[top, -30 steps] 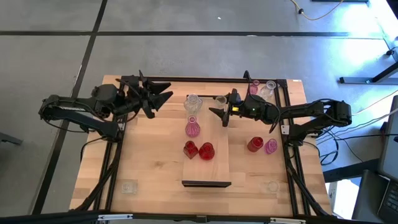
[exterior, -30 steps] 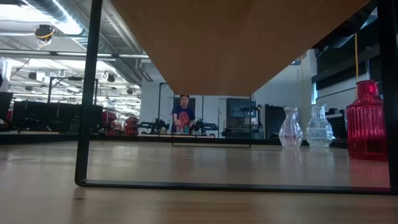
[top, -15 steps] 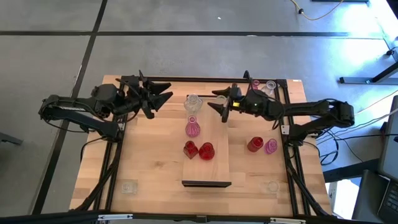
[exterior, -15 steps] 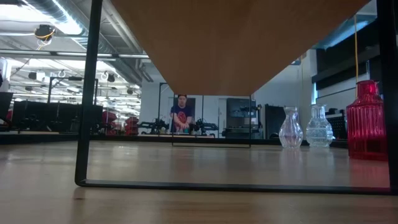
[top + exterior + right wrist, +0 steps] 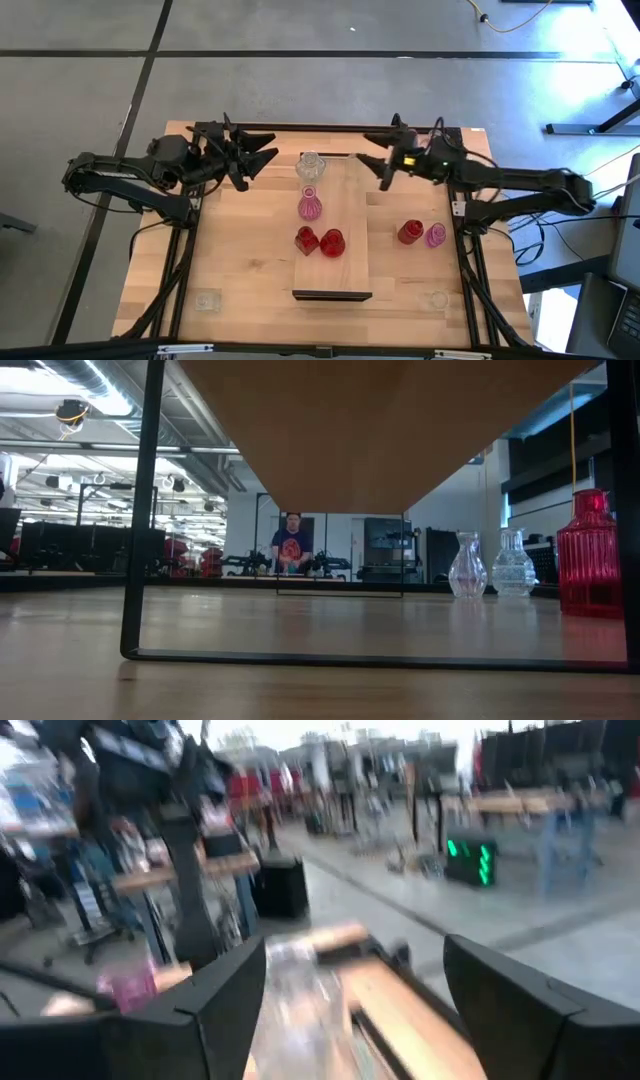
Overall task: Sort vases onto shelf
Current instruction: Put the transparent vase on the shelf aligned with the other transparent vase
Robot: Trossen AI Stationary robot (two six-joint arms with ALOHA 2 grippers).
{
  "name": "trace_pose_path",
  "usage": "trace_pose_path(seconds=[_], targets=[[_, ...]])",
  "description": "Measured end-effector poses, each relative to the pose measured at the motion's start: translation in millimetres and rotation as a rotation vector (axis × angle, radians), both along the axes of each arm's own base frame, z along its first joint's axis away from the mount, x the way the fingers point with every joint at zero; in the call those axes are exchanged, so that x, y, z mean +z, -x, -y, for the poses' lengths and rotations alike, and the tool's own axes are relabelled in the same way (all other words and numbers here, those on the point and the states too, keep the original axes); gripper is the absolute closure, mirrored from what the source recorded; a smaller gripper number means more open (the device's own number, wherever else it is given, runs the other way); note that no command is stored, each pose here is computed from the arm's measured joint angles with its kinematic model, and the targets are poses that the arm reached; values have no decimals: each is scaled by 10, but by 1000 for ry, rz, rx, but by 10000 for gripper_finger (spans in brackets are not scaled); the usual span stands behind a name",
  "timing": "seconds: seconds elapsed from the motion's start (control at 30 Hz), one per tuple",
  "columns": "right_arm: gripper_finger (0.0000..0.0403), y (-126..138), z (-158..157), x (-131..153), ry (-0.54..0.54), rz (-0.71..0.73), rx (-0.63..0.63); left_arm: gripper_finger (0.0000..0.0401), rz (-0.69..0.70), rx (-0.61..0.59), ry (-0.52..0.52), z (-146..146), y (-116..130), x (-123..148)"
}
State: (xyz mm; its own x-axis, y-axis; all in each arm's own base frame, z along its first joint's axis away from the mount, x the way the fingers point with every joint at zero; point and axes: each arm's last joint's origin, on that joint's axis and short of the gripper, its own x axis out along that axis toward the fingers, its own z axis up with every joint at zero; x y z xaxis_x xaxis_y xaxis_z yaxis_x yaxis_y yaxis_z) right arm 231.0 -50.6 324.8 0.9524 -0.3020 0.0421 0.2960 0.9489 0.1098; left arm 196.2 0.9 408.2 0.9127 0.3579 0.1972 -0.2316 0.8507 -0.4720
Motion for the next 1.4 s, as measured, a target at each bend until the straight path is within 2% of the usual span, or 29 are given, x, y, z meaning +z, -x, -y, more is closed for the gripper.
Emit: trace_pose_path(seconds=[0.17, 0.3, 0.6, 0.73, 1.0, 1.4], targets=[[170, 311, -56, -97, -64, -236, -29, 127, 0, 0, 1, -1, 0, 0], [229, 397, -84, -238, -134, -367, -2, 127, -8, 1, -3, -1, -1, -7], [347, 243, -56, -523, -234, -403, -9, 127, -22, 2, 1, -3, -5, -22], [391, 156, -54, -605, -258, -436, 38, 127, -22, 1, 3, -3, -6, -22], [399, 70, -46, -692, -279, -466, 64, 127, -22, 1, 4, -2, -6, -22], [402, -89, -20, -731, -283, -405, 90, 127, -22, 2, 4, -3, -5, -21]])
